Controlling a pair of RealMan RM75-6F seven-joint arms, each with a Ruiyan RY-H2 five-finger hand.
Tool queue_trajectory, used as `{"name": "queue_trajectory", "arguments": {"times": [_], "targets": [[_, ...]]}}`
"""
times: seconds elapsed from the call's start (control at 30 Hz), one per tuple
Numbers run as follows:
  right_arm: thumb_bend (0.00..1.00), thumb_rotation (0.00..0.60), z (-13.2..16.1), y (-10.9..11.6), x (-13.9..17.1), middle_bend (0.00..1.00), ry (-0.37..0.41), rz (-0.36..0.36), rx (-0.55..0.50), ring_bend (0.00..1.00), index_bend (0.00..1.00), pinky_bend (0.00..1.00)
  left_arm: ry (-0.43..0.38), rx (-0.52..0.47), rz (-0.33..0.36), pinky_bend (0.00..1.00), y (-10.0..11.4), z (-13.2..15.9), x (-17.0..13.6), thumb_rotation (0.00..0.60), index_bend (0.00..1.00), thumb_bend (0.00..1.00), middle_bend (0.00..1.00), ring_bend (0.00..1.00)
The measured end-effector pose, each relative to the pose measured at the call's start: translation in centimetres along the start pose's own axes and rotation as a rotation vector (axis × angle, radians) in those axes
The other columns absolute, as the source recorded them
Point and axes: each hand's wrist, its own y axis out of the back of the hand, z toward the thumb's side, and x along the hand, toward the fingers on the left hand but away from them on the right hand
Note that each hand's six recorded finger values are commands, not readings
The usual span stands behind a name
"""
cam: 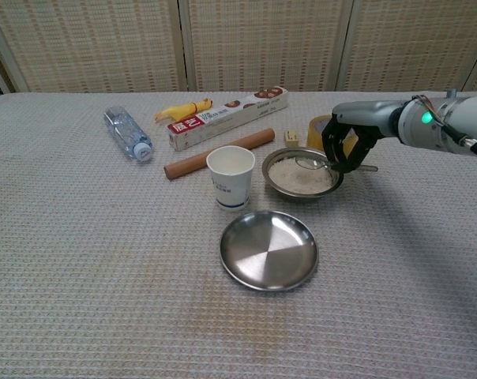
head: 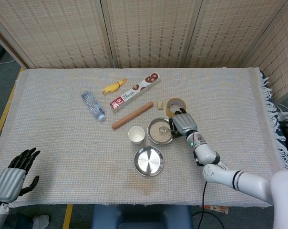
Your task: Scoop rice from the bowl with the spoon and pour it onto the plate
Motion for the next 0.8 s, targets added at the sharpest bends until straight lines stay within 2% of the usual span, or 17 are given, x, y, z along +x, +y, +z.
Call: {"name": "queue_trajectory", "arguments": {"times": [0.4, 0.8], "targets": [[0.35, 0.600, 0.5, 1.7, 0.6, 0.59, 0.032, -0.029, -0.017, 0.12, 0.95, 0.00, 0.003, -0.002, -0.005, 0.15, -0.1, -0.1, 0.1, 0.600, 0.00, 0.40, 0.00, 0.00], [0.35, 0.600, 4.3, 4.1, 0.9, 0.59, 0.100, -0.055, 0.000, 0.12, 0.95, 0.00, 0.004, -0.014, 0.006, 0.15, 0.3, -0.3, -0.1, 0.600, 0.00, 0.40, 0.00, 0.00]]}}
